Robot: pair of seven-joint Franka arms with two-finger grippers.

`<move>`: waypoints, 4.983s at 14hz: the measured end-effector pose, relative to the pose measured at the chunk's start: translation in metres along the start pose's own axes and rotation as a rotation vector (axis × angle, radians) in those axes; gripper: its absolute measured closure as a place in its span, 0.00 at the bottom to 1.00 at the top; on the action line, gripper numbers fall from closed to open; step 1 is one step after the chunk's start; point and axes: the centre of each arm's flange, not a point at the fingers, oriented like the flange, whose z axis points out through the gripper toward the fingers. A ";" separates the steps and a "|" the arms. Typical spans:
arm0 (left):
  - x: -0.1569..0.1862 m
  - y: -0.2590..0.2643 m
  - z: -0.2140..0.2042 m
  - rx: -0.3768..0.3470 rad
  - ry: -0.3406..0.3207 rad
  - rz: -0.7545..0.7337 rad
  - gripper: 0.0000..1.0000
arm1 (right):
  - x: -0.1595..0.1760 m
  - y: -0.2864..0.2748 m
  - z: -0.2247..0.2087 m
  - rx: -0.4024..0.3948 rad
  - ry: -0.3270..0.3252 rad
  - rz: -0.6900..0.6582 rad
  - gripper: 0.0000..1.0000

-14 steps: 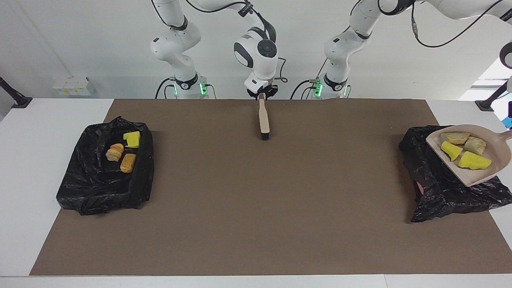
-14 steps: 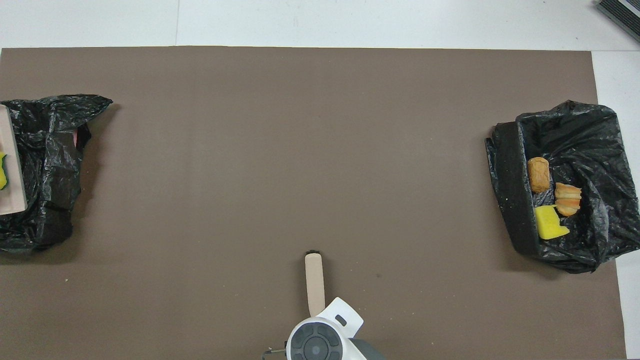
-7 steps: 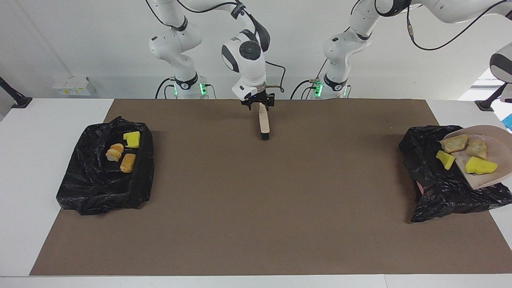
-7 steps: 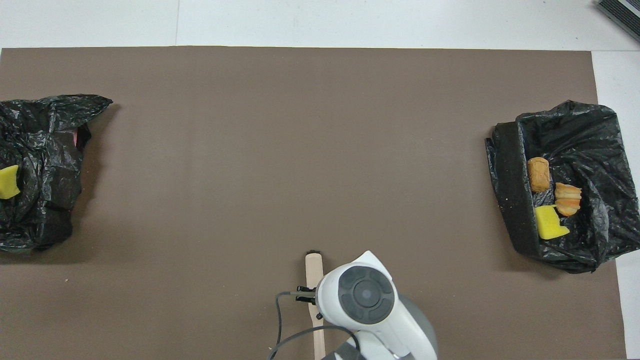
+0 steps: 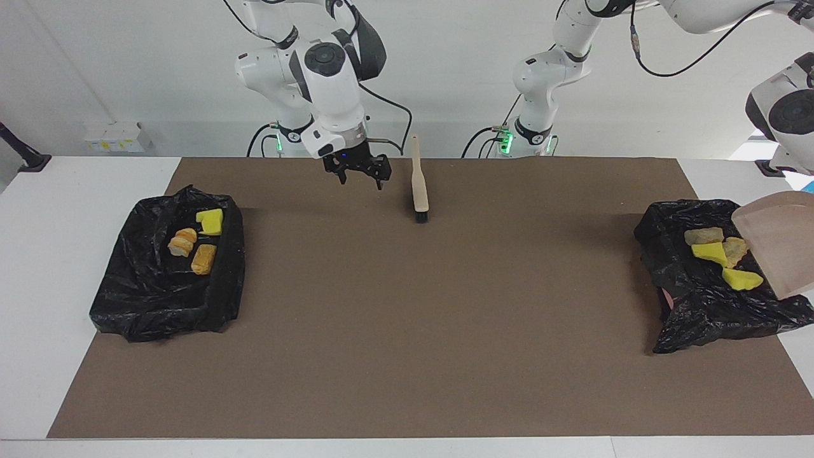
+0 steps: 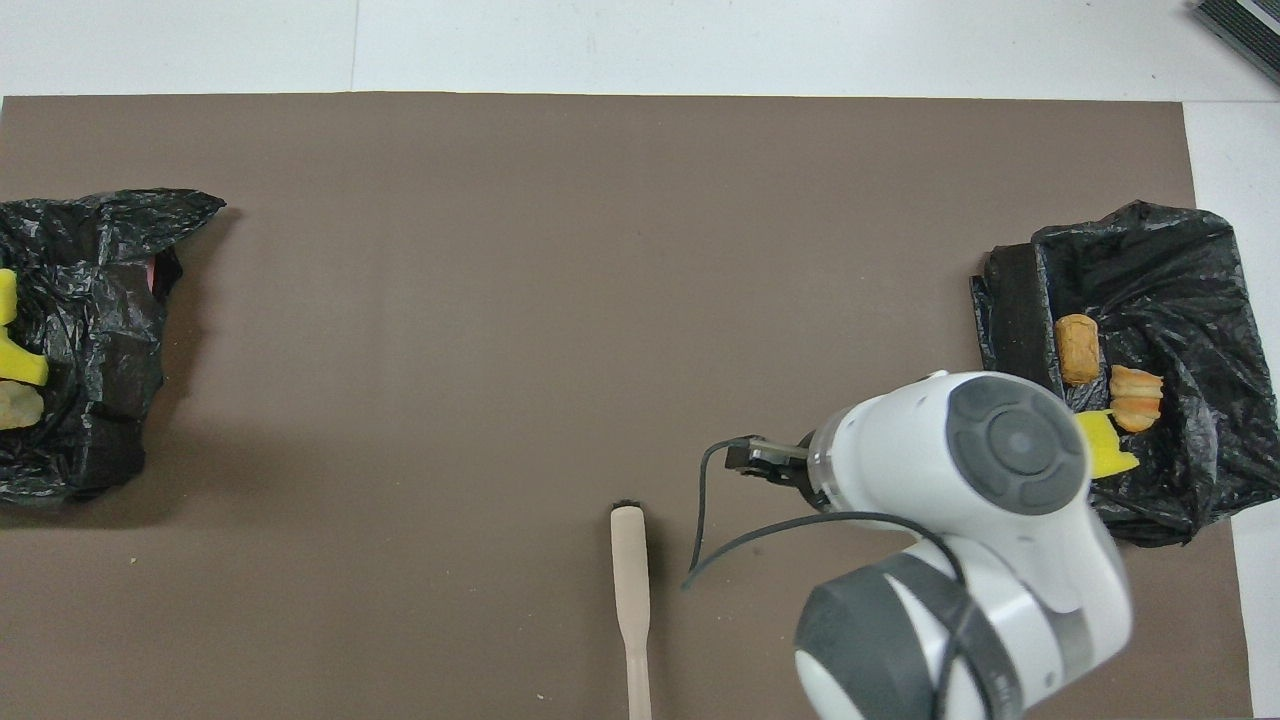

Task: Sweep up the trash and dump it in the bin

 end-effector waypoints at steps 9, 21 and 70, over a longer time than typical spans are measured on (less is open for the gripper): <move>0.021 0.004 -0.077 -0.061 0.300 -0.178 0.69 | 0.064 0.091 -0.146 -0.111 0.067 -0.090 0.00; 0.174 0.009 -0.223 -0.376 0.751 -0.704 0.69 | 0.102 0.130 -0.170 -0.168 0.070 -0.004 0.00; 0.197 -0.033 -0.261 -0.818 0.838 -1.366 0.00 | 0.106 0.131 -0.165 -0.087 0.065 -0.115 0.00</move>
